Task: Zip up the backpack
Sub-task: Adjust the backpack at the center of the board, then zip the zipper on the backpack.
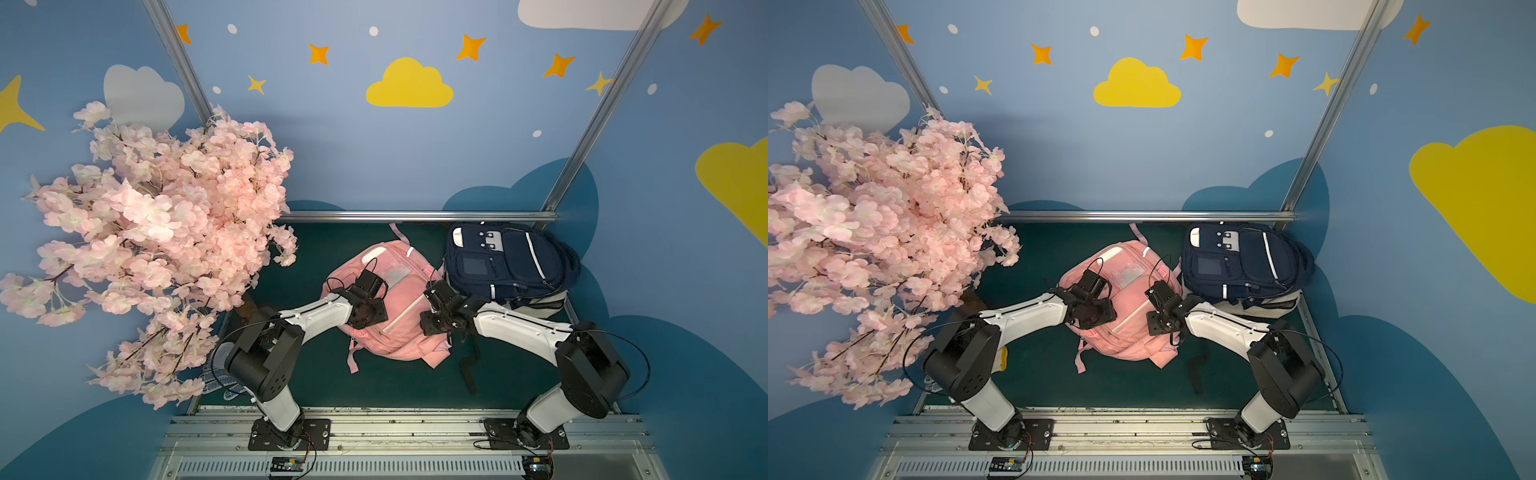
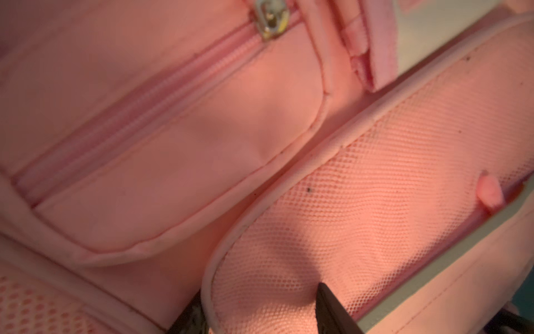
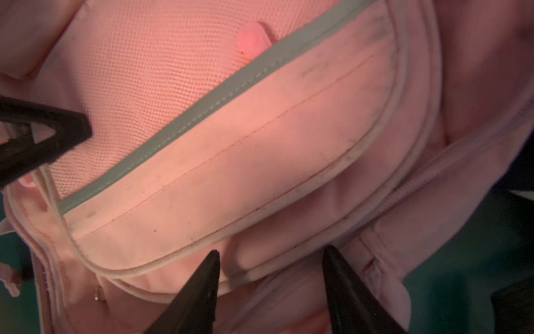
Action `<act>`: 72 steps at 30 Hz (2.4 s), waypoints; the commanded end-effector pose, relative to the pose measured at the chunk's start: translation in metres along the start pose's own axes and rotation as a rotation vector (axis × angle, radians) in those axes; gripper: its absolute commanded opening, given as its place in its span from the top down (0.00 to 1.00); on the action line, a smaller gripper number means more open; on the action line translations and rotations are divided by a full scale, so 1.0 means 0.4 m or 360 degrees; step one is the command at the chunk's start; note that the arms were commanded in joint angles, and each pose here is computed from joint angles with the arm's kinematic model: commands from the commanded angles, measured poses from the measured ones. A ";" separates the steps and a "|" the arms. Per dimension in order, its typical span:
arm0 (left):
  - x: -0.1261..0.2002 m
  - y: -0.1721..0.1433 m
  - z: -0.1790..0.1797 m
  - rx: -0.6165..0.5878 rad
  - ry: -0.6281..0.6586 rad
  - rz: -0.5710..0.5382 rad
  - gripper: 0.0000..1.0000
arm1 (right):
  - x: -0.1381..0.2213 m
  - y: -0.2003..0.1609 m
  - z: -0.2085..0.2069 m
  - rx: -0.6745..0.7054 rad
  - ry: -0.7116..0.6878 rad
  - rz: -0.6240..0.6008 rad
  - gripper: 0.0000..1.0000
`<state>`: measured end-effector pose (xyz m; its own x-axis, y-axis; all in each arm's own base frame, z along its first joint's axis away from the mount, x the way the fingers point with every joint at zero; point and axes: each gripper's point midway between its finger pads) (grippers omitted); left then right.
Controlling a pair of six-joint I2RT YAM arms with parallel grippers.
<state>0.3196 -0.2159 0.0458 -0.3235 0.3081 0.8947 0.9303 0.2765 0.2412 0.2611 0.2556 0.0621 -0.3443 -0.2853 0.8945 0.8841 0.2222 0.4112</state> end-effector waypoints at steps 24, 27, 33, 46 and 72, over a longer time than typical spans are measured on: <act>0.169 0.064 -0.081 0.0040 -0.0210 -0.0303 0.97 | 0.161 0.003 0.298 0.0321 0.0652 -0.0395 0.52; 0.186 0.068 -0.094 0.0040 -0.0243 -0.0320 0.97 | 0.145 0.000 0.321 0.0336 0.0669 -0.0379 0.57; 0.202 0.065 -0.105 0.0042 -0.0273 -0.0333 0.97 | 0.112 0.017 0.316 0.0304 0.0588 -0.0408 0.65; 0.196 0.053 -0.122 0.0040 -0.0292 -0.0314 0.97 | 0.069 0.030 0.316 0.0248 0.0557 -0.0461 0.73; 0.192 0.038 -0.129 0.0042 -0.0292 -0.0298 0.97 | 0.048 0.033 0.319 0.0267 0.0452 -0.0609 0.77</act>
<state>0.3165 -0.2196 0.1161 -0.4936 0.3398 0.8006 0.8531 0.3683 0.3696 0.2135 0.3630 0.1000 -0.4760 -0.6071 0.6363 0.6773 0.2084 0.7056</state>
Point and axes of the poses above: each gripper's point midway between its finger pads, its own x axis back along the fingers, its own z axis along the line the jaws close on, y = z × x
